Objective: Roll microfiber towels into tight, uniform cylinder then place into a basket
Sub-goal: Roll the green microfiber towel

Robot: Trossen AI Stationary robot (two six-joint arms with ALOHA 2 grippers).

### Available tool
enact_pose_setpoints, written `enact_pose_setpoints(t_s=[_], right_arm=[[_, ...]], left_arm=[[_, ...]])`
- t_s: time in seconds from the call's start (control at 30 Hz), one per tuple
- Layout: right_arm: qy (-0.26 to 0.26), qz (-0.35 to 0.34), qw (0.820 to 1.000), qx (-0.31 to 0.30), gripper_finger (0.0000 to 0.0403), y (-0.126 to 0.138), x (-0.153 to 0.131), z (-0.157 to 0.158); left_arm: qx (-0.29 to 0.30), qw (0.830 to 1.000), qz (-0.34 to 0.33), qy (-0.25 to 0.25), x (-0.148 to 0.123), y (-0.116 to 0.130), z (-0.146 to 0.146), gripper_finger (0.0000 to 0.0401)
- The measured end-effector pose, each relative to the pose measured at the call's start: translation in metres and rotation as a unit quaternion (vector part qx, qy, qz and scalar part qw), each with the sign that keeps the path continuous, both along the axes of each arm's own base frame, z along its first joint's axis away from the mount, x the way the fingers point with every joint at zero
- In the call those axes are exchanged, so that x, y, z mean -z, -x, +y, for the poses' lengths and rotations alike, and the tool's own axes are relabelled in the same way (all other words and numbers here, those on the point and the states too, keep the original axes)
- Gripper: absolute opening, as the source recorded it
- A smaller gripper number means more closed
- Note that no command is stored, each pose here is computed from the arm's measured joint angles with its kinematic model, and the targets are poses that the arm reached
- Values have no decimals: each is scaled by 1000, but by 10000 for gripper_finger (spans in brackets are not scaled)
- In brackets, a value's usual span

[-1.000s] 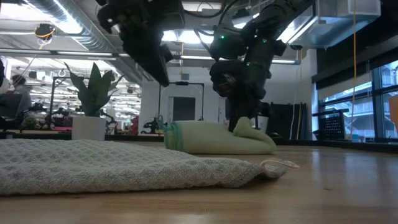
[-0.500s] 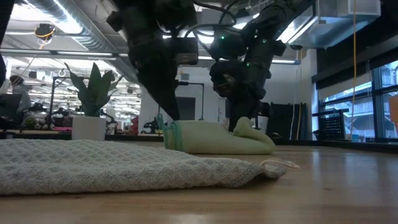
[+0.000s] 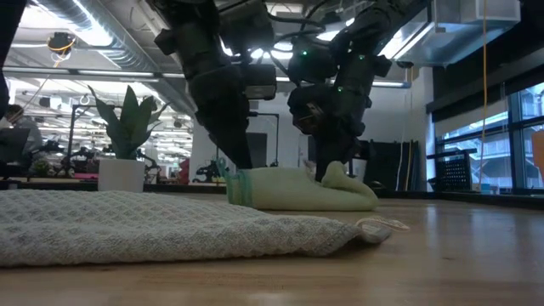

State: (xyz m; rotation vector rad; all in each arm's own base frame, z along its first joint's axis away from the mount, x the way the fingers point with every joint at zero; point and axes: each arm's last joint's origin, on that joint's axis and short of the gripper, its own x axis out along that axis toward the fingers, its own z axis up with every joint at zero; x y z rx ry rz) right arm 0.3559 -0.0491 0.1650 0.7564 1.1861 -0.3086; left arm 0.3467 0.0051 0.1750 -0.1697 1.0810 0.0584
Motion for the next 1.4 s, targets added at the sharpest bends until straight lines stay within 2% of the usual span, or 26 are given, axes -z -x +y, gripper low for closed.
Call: enact_pose_setpoints(t_s=[0.23, 0.4, 0.57, 0.7, 0.8, 0.97, 1.2, 1.4], right_arm=[[0, -1, 1000, 0, 6, 0, 0, 0], [-2, 4, 1000, 6, 6, 1, 0, 0], [-4, 3, 1000, 7, 6, 0, 0, 0], [-3, 3, 1000, 6, 6, 0, 0, 0], [-3, 3, 1000, 6, 6, 0, 0, 0], [-3, 3, 1000, 6, 6, 0, 0, 0], [-9, 1, 1000, 4, 6, 1, -2, 0], [-19, -3, 1000, 3, 6, 5, -12, 3]], left_arm=[[0, 1000, -3, 5, 0, 0, 0, 89], [17, 999, 3, 35, 9, -4, -3, 86], [21, 999, 28, 31, 23, -5, -5, 85], [21, 999, 26, 30, 23, -6, -4, 84], [34, 999, 25, 24, 23, -6, -4, 68], [43, 999, 23, 19, 23, -6, -4, 7], [52, 998, 24, 19, 19, -3, 0, 1], [58, 998, 18, 11, -3, 8, 7, 0]])
